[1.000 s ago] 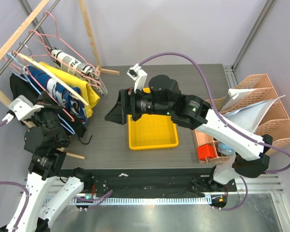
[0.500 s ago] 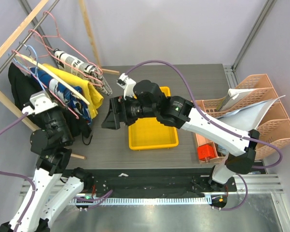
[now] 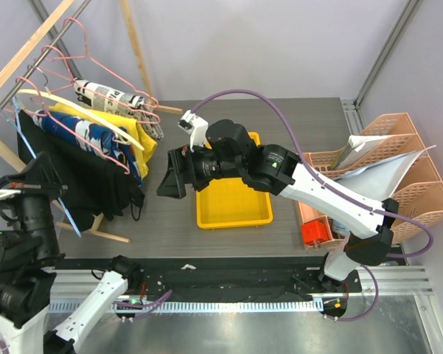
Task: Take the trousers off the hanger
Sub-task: Grab a hanger with trousers on it with the left arm, then remove the trousers from the hanger
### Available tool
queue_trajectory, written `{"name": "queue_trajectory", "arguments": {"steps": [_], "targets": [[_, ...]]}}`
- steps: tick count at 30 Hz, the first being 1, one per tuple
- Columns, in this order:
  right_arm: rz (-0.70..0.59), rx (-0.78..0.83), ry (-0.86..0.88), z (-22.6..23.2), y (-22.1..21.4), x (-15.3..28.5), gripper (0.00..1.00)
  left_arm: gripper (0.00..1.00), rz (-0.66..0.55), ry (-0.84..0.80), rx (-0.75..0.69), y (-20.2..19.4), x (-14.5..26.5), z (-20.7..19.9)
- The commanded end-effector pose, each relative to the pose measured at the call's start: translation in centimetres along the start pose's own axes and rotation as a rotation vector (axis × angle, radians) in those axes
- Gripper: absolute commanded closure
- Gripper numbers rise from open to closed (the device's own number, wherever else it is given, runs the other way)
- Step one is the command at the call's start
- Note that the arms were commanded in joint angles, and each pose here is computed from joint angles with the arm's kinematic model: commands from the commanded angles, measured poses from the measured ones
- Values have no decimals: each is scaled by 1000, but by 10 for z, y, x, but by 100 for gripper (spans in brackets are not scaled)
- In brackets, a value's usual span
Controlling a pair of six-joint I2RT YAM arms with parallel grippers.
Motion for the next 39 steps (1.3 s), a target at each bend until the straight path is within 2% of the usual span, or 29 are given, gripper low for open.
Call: {"name": "queue_trajectory", "arguments": {"steps": [1,7,8,12,17,21,22,28,34,39], "targets": [[-47,87,64,14,10,27,15,100,200,-52,202,-11,22,-4],[-11,133,75,8,-4,37,14,100,354,-80,348,3,52,-2],[-8,139,88,9,-5,40,14,100,369,-96,413,10,58,-4],[7,178,78,7,-15,40,13,100,439,-142,522,16,72,-6],[-4,246,50,17,-26,33,11,100,458,-180,642,26,82,-9],[-28,353,77,51,-43,22,6,100,486,-217,686,31,82,-17],[-80,388,20,55,-40,15,5,100,489,-215,713,32,80,-20],[-173,489,-24,98,-54,-9,3,100,561,-242,766,41,79,-34],[-246,527,-33,124,-60,-28,3,100,475,-314,896,71,78,-42],[-309,540,-56,143,-56,-35,6,100,495,-354,939,74,78,-48]]}}
Point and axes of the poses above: each gripper's point midway between its finger pads, its own x axis back along the fingers, its own z axis along the line the jaws close on, y = z × x, the point moved 9 cm from there along x, back along the fingers, and after that the axes turned 1 degree about -x, right-handed, at the moved point
